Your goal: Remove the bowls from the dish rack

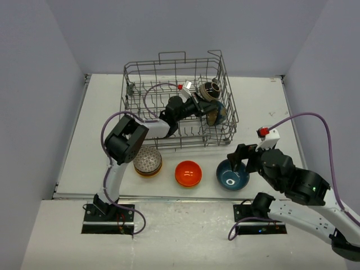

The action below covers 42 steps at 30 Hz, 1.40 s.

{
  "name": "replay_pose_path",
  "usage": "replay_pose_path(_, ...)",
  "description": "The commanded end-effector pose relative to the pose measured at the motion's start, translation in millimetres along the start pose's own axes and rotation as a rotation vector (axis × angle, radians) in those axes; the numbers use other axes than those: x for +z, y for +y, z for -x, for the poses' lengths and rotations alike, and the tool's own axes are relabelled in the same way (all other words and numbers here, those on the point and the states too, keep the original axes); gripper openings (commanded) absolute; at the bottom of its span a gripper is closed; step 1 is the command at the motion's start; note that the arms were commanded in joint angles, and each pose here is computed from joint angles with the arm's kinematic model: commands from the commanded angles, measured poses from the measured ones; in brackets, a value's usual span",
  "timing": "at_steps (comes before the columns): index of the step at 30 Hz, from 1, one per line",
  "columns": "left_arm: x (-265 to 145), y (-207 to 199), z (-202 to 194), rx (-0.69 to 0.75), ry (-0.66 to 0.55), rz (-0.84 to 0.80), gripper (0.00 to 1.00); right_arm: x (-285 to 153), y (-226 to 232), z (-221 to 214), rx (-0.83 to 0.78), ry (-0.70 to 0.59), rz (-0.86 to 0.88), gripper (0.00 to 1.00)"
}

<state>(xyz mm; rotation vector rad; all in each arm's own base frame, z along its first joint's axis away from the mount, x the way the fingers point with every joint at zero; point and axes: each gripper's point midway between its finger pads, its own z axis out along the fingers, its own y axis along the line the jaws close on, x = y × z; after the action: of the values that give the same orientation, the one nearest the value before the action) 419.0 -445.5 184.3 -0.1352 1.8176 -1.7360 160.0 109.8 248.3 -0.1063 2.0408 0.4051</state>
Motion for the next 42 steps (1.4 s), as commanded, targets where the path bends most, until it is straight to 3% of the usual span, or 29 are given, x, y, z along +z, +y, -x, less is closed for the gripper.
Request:
replay_pose_path(1,3,8,-16,-0.005,0.038,-0.014,0.0,-5,6,14,0.005,-0.029,0.026,0.99)
replay_pose_path(12,12,35,-19,0.117,0.084,0.164,0.0,-8,5,14,0.01,-0.038,0.031,0.99)
replay_pose_path(14,16,34,-15,0.176,0.073,0.2,0.16,-8,4,14,0.01,-0.039,0.03,0.99)
replay_pose_path(16,15,40,-16,0.184,0.074,0.248,0.25,-8,4,14,0.012,-0.04,0.03,0.99)
replay_pose_path(22,18,50,-21,0.194,0.097,0.294,0.25,-9,3,15,0.015,-0.045,0.032,0.99)
replay_pose_path(27,24,57,-21,0.227,0.101,0.358,0.21,-10,2,14,0.016,-0.045,0.03,0.99)
replay_pose_path(31,23,57,-17,0.261,0.095,0.397,0.0,-12,1,14,0.021,-0.047,0.031,0.99)
replay_pose_path(36,16,35,-13,0.282,0.083,0.349,0.0,-11,1,13,0.022,-0.045,0.03,0.99)
replay_pose_path(42,12,-10,-2,0.271,0.062,0.167,0.0,-10,3,13,0.023,-0.045,0.035,0.99)
